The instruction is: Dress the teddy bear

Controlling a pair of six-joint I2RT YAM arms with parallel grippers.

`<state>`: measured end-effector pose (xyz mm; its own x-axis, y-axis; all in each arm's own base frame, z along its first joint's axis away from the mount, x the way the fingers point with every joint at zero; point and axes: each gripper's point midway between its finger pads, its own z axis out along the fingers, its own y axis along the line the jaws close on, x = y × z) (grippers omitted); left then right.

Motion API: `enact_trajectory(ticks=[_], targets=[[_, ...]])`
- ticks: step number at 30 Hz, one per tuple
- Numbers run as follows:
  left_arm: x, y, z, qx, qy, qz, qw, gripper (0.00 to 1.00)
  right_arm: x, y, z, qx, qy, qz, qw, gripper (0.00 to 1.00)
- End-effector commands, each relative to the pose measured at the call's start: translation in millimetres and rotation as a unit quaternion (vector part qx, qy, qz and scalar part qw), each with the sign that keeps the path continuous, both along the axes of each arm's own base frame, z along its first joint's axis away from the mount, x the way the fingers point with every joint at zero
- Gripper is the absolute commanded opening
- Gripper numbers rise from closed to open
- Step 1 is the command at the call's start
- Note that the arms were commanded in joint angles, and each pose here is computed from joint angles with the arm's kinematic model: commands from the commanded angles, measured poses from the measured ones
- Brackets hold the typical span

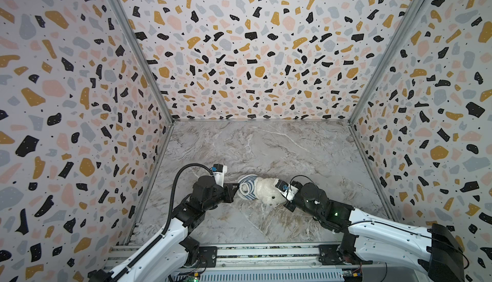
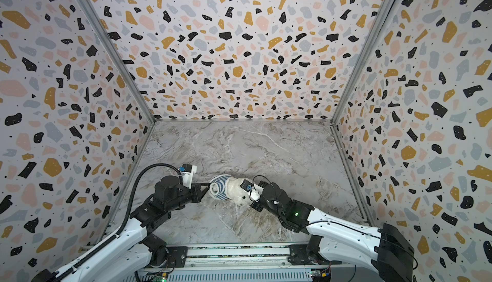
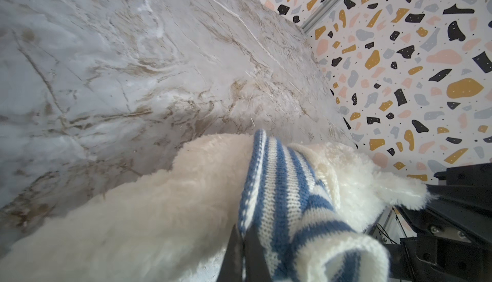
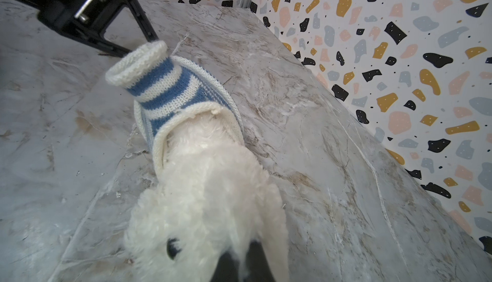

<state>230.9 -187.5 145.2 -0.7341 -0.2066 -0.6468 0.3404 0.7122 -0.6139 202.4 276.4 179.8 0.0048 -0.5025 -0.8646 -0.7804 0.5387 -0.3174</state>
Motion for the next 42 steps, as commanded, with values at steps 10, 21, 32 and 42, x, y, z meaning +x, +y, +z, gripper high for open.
enact_trajectory(ticks=[10, 21, 32, 42], targets=[[0, -44, 22, -0.054, -0.029, -0.054, 0.997, 0.0, 5, 16, 13, 0.042, 0.012, 0.003, 0.999, 0.0], [1, -69, 36, -0.087, -0.047, -0.075, 0.992, 0.0, 2, 24, 6, 0.048, 0.022, 0.018, 0.998, 0.0], [22, -16, -28, 0.032, 0.005, 0.047, 0.998, 0.0, 2, 10, 0, 0.051, 0.032, 0.004, 0.998, 0.0], [24, -20, -17, 0.055, -0.008, 0.023, 0.998, 0.0, 4, 10, 7, 0.055, 0.027, 0.004, 0.998, 0.0]])
